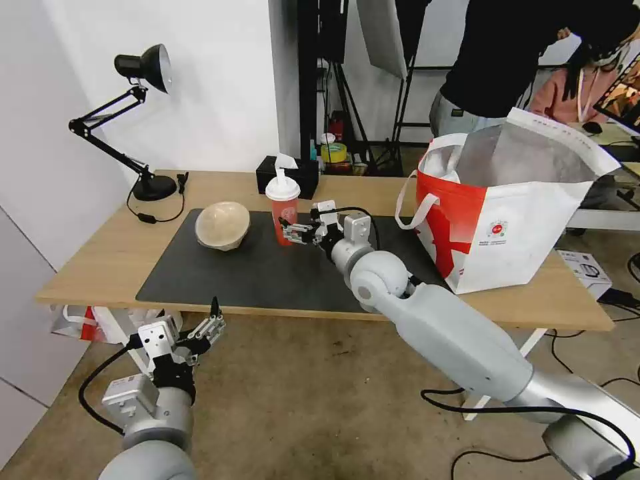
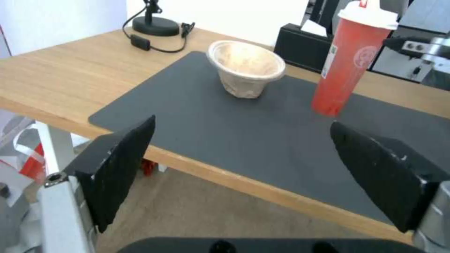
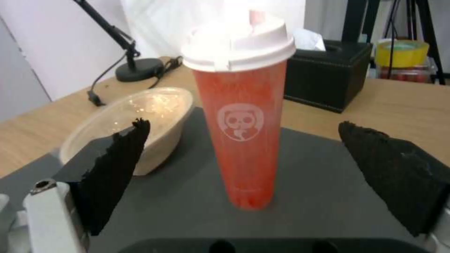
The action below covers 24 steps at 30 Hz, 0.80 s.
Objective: Pick up the trash from the table and place it into the takeout bag.
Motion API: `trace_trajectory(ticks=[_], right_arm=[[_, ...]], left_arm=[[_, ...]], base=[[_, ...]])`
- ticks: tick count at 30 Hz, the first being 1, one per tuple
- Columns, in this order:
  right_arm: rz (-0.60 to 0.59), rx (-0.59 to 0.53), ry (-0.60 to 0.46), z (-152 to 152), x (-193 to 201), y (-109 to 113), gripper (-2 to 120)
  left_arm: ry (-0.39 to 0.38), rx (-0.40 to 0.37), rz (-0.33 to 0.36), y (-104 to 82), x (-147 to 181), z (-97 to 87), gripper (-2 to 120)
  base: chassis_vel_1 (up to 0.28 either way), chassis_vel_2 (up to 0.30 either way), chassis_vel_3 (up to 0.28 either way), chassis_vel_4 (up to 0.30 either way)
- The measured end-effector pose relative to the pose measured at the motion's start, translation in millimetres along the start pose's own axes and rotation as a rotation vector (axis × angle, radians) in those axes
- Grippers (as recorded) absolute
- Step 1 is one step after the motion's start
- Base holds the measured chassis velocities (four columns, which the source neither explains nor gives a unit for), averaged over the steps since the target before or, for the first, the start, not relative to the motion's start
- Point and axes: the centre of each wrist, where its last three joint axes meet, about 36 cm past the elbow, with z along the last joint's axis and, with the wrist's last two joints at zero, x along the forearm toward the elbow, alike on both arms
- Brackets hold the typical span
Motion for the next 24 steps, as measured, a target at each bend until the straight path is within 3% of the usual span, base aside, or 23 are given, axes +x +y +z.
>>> trace_trajectory(ticks=[24], right_arm=[[-0.01,-0.028,-0.004,7,-47,13,100]], left_arm=[[-0.001,0.012,-0.005,-0.9,1,-3.8,100]], base=[[0.0,0.0,0.0,0.0]])
